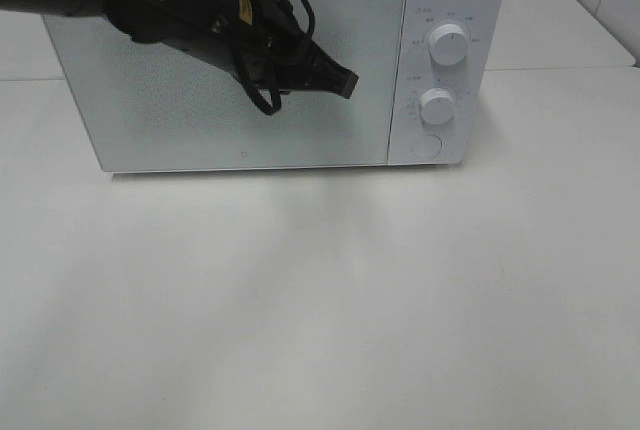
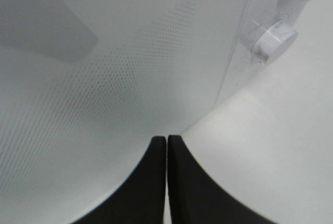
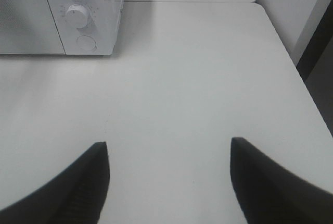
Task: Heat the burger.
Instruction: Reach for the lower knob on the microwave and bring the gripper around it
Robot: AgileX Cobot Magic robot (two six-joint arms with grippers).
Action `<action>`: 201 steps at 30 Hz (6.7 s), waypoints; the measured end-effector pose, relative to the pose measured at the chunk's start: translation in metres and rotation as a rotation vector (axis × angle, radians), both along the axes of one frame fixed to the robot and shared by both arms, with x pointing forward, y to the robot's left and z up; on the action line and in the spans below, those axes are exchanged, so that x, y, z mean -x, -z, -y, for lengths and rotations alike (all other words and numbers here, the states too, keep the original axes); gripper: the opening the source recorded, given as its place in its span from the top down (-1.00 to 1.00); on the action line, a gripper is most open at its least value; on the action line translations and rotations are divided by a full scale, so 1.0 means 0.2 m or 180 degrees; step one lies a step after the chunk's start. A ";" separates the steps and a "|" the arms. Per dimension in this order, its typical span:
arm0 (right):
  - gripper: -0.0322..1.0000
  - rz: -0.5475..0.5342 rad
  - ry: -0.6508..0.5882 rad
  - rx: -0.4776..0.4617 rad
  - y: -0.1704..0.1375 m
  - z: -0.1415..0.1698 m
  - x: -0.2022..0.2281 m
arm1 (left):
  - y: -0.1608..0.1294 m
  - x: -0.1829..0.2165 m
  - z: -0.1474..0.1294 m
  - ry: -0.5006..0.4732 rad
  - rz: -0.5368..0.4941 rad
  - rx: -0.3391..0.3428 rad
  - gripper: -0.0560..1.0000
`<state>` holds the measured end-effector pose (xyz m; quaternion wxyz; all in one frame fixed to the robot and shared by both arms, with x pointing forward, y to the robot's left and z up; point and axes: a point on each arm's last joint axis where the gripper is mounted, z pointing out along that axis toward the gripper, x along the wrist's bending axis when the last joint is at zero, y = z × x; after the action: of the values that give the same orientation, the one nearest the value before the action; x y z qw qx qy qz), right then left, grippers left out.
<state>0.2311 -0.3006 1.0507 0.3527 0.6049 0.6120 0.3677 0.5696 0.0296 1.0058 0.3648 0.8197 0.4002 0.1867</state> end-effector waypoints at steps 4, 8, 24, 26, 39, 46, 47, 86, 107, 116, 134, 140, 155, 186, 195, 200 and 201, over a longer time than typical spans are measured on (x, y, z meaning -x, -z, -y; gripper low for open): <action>-0.25 0.0000 0.0000 0.0000 0.00 0.00 0.00 | -0.09 0.07 -0.06 -0.0176 -0.0370 -0.0064 0.89; -0.25 0.0000 0.0000 0.0000 0.00 0.00 0.00 | -0.11 0.12 -0.12 -0.0300 -0.0704 -0.0221 0.89; -0.25 0.0000 0.0000 0.0000 0.00 0.00 0.00 | -0.38 0.20 -0.61 -0.1064 -0.1378 -0.0654 0.89; -0.25 0.0000 0.0000 0.0000 0.00 0.00 0.00 | -0.40 0.20 -0.69 -0.1213 -0.1460 -0.0680 0.89; -0.25 0.0000 0.0000 0.0000 0.00 0.00 0.00 | -0.51 0.33 -1.18 -0.2185 -0.1611 -0.0495 0.89; -0.25 0.0000 0.0000 0.0000 0.00 0.00 0.00 | -0.57 0.71 -1.25 -0.2224 -0.1388 -0.0282 0.89; -0.25 0.0000 0.0000 0.0000 0.00 0.00 0.00 | -0.57 0.76 -1.25 -0.2218 -0.1325 -0.0235 0.89; -0.25 0.0000 0.0000 0.0000 0.00 0.00 0.00 | -0.24 1.69 -1.32 -0.1356 0.0694 0.0554 0.89; -0.25 0.0000 0.0000 0.0000 0.00 0.00 0.00 | -0.24 1.69 -1.32 -0.1346 0.0730 0.0562 0.89; -0.25 0.0000 0.0000 0.0000 0.00 0.00 0.00 | -0.24 1.69 -1.32 -0.1346 0.0730 0.0562 0.89; -0.25 0.1288 -0.0024 -0.0045 -0.13 -0.01 -0.09 | -0.24 1.69 -1.32 -0.1346 0.0730 0.0562 0.89; -0.25 0.1737 -0.0037 -0.0060 -0.11 -0.01 -0.15 | -0.24 1.69 -1.31 -0.1341 0.0728 0.0574 0.89; -0.25 0.1695 -0.0049 -0.0054 -0.04 -0.02 -0.30 | -0.24 1.69 -1.31 -0.1318 0.0711 0.0616 0.89; -0.25 0.1642 -0.0135 -0.0097 0.26 -0.07 -1.13 | -0.24 1.69 -1.31 -0.1318 0.0711 0.0616 0.89; -0.25 0.1301 -0.0434 -0.0057 0.45 -0.12 -1.22 | -0.24 1.69 -1.31 -0.1318 0.0711 0.0616 0.89; -0.25 0.1263 -0.0539 -0.0169 0.53 -0.24 -1.23 | -0.24 1.69 -1.31 -0.1318 0.0711 0.0616 0.89; -0.25 0.1263 -0.0539 -0.0169 0.53 -0.24 -1.23 | -0.24 1.69 -1.31 -0.1318 0.0711 0.0616 0.89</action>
<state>0.4777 -0.2529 0.9454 0.4180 0.4762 0.5692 0.5239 0.2323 0.2913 1.0543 0.4376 0.6558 0.5328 0.3077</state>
